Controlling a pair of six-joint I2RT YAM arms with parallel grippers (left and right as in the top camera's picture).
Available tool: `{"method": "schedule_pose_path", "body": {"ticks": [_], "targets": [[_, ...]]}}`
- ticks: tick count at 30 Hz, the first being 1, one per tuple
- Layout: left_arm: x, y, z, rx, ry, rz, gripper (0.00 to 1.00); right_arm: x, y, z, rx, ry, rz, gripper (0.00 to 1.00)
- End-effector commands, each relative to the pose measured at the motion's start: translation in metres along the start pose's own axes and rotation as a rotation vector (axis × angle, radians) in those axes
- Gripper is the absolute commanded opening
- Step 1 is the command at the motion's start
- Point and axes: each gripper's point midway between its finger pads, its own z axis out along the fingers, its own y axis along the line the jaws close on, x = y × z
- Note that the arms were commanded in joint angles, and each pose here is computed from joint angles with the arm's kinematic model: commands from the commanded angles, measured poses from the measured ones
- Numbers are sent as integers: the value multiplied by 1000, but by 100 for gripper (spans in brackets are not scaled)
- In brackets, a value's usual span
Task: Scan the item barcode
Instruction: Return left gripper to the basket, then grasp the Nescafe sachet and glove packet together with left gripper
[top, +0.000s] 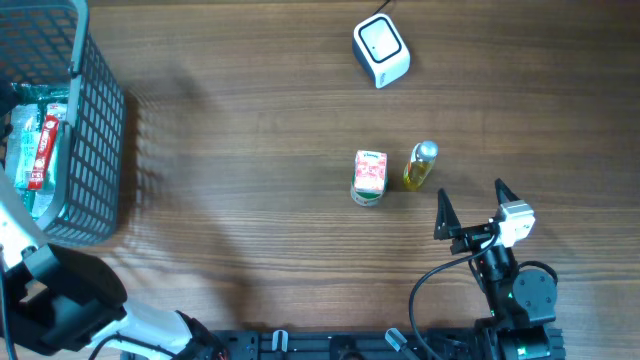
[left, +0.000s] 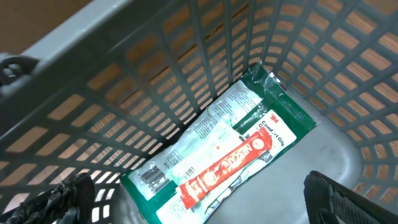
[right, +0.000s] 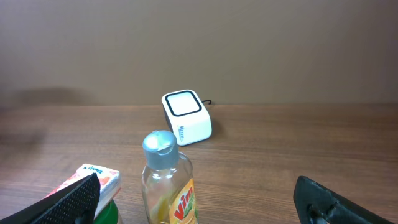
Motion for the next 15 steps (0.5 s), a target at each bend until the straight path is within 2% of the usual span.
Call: {"method": "schedule_pose_path", "body": {"ticks": [1,4,9,13,15], "targets": [[7,-2,19,2,33,63,100,-2,-2,0,10,-8,-8,100],[13,2,30,-5,57,75,100,-2,-2,0,10,-8,-8,100],[22,0,43,66,99,174,100,-2,-2,0,10,-8,-7,100],[34,10,52,57,148,162,100,-2,-2,0,10,-8,-8,100],[39,6,57,109,168,149,100,-2,-2,0,10,-8,-8,100]]}}
